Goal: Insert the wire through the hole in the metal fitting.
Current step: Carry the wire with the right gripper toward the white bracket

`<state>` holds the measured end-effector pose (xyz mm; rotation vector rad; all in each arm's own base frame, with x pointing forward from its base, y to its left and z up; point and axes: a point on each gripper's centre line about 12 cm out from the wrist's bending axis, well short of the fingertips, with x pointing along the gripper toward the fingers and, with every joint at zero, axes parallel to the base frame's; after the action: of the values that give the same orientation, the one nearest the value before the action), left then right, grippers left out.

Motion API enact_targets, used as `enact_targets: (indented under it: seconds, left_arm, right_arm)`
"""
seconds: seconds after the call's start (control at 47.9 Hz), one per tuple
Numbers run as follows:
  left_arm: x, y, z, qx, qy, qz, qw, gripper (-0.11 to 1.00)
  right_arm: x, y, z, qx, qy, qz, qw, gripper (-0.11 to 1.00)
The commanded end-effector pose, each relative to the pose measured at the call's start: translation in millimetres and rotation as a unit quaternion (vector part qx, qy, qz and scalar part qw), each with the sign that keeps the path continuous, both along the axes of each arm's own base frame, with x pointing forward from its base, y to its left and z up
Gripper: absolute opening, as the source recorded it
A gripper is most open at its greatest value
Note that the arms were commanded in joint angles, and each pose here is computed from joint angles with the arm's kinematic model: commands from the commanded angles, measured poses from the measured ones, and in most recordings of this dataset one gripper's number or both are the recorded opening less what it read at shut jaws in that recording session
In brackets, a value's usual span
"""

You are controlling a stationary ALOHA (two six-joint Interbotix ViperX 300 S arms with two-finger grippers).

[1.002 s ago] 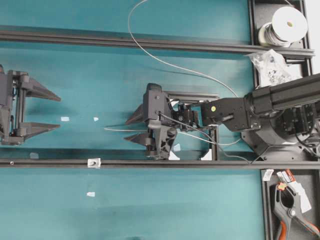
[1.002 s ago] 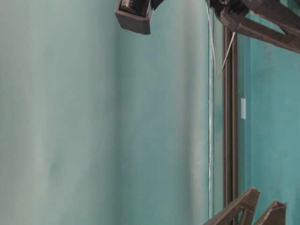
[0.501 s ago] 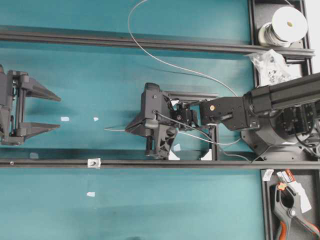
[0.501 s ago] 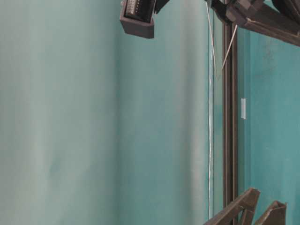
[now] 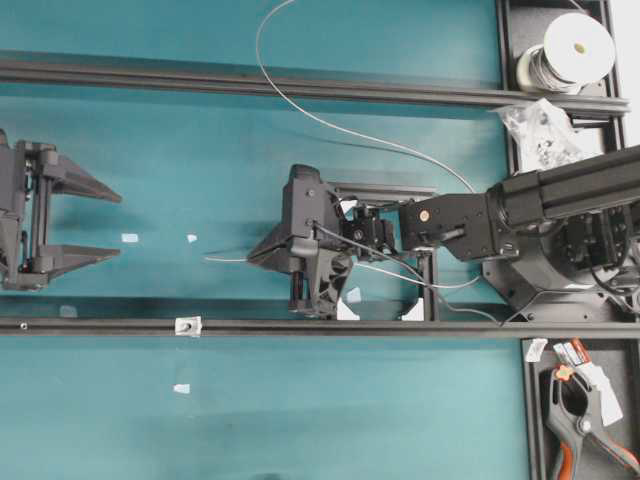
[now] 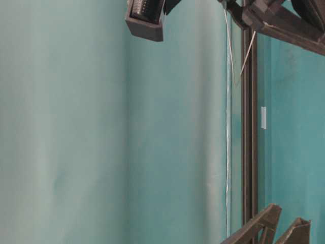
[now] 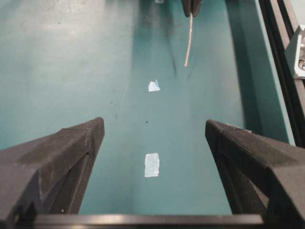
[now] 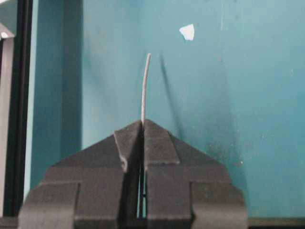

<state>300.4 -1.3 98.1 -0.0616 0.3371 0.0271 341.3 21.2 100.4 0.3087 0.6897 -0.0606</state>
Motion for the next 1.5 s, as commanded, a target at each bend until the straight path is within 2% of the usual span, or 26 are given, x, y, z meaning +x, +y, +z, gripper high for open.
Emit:
enact_targets:
  seconds: [0.0, 0.522, 0.981, 1.106, 1.252, 1.482]
  left_arm:
    - [1.4, -0.8, 3.9, -0.001, -0.008, -0.001, 1.0, 0.74]
    - [2.4, -0.7, 4.6, -0.001, -0.01, 0.0, 1.0, 0.74]
    - [1.4, -0.8, 10.4, -0.001, -0.018, -0.001, 0.9998, 0.74]
    - [-2.1, -2.7, 13.3, -0.009, -0.022, -0.001, 0.9997, 0.74]
    - [-8.2, -10.4, 14.4, -0.036, -0.033, -0.005, 0.9988, 0.74]
    - [-15.4, -19.1, 18.8, -0.039, -0.068, -0.02, 0.9967, 0.74]
  right_arm:
    - [6.5, -0.2, 14.4, 0.001, -0.026, 0.0, 0.9997, -0.01]
    - [-4.0, -4.7, 65.0, -0.017, -0.054, 0.009, 0.9984, -0.01]
    - [-13.3, -5.1, 78.1, -0.017, -0.055, 0.009, 0.9983, -0.01]
    - [-18.4, -2.9, 78.5, -0.012, -0.062, 0.009, 0.998, -0.01]
    - [-28.4, 6.3, 81.5, -0.002, -0.091, 0.019, 0.9957, -0.01]
    - [-55.6, 14.3, 71.9, 0.035, -0.129, 0.001, 0.991, -0.01]
